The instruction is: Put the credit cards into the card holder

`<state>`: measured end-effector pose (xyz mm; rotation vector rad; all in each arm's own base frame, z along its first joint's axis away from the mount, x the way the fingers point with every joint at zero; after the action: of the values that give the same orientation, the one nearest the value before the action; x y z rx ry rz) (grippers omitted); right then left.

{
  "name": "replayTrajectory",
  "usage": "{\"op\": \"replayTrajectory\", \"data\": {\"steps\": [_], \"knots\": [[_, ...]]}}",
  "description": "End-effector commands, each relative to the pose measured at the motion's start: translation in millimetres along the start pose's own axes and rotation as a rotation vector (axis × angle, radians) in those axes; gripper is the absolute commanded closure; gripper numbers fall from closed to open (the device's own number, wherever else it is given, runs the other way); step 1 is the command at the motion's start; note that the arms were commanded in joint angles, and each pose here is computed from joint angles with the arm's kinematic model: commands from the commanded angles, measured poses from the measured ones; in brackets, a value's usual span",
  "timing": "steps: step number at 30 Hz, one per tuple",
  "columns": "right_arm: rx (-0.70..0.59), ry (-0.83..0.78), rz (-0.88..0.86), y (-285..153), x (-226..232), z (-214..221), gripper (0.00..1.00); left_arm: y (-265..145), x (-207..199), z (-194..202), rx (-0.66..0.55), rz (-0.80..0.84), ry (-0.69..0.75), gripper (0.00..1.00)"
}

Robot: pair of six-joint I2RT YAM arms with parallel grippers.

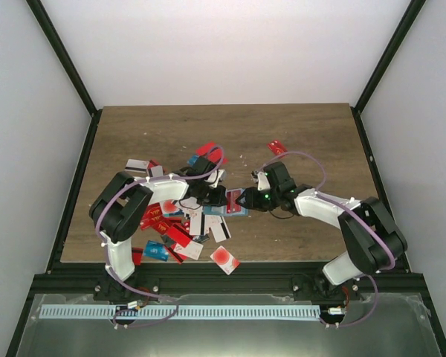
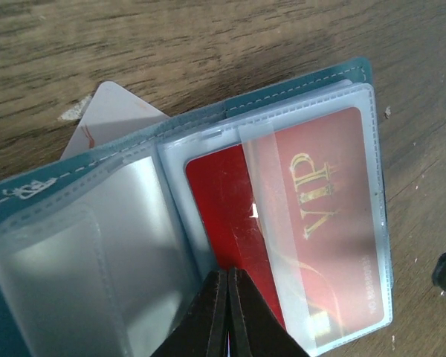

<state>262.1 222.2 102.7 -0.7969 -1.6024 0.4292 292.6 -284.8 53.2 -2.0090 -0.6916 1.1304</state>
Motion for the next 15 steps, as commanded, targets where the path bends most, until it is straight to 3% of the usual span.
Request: {"op": "replayTrajectory", "data": {"steps": [1,15], "knots": [[0.008,0.002,-0.061,4,9,-6,0.6,11,7,17,0.05,-0.017,-0.021,0.96],[0.023,0.03,-0.015,18,-4,-7,0.6,12,5,22,0.055,-0.006,-0.026,0.96]]}}
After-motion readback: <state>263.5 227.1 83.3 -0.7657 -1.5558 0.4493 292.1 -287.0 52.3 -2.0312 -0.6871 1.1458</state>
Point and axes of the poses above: each gripper's point midway between its finger pads, its own y axis out along the fingers, its own x axis along the line the jaws close on, z = x × y, the point moved 4 cm from there along -y, back along the fingers, and after that the axes turned 11 degrees about y, right-handed, at the moved point
